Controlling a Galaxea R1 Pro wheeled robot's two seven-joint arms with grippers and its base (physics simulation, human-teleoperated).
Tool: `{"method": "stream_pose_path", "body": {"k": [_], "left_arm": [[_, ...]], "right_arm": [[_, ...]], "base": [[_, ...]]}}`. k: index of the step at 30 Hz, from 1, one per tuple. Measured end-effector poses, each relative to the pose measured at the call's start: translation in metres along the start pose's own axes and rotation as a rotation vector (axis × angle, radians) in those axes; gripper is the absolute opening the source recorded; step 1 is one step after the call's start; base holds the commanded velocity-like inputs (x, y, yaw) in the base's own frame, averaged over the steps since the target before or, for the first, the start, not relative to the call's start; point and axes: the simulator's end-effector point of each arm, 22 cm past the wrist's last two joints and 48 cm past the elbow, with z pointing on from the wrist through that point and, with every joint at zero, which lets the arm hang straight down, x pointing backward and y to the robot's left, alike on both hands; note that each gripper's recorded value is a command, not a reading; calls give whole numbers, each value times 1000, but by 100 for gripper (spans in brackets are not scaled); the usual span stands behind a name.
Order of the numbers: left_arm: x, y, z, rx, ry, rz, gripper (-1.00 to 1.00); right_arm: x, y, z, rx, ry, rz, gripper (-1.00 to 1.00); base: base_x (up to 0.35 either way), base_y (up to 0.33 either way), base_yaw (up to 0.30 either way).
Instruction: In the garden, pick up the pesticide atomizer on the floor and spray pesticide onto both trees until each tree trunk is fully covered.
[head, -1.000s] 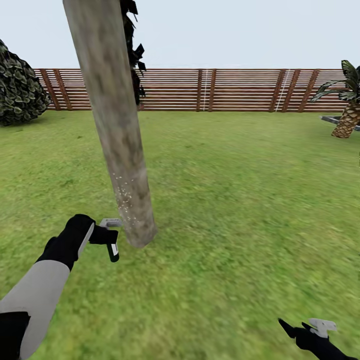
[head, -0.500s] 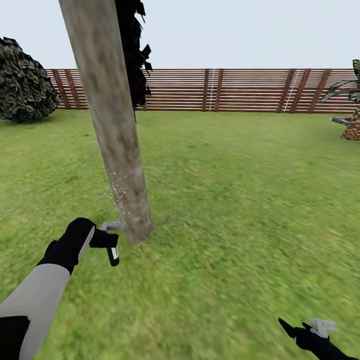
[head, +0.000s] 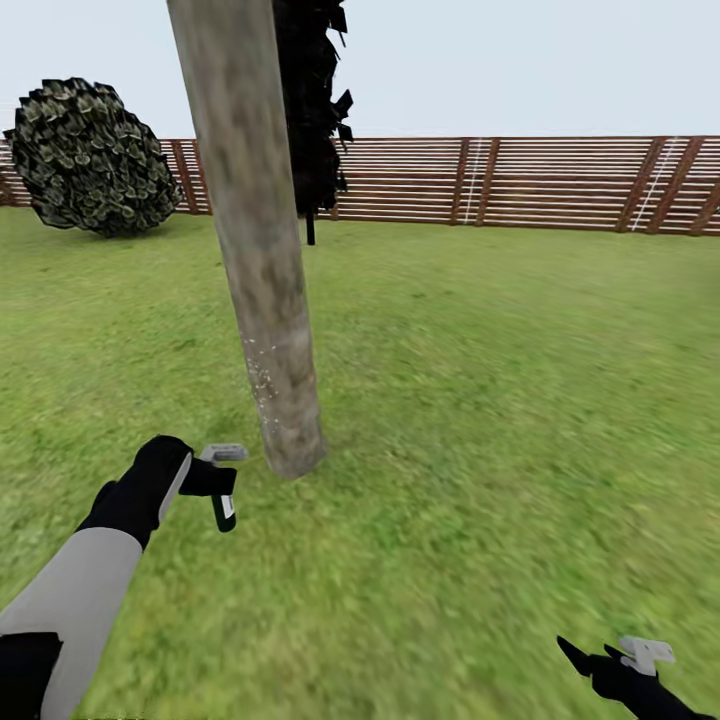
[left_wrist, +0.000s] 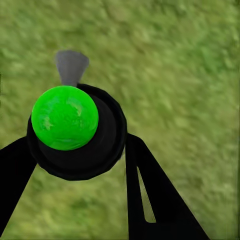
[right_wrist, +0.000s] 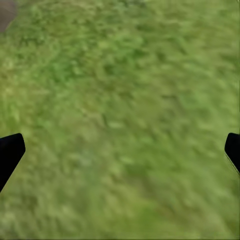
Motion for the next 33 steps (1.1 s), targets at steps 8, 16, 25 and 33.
{"method": "stream_pose_path", "body": {"k": [8, 16, 25, 33], "left_arm": [[0, -4, 1, 5, 0, 2, -100], [0, -9, 2, 9, 0, 6, -100], [-1, -9, 2, 8, 0, 5, -100], [0, -8, 2, 5, 0, 5, -100]], "right_arm": [[0, 0, 0, 0, 0, 0, 100], [0, 0, 0, 1, 0, 1, 100], [0, -1, 0, 1, -1, 0, 100], [-1, -1, 0, 1, -2, 0, 100]], "base": [[157, -239, 89], [6, -268, 1], [10, -273, 68], [162, -262, 267]]}}
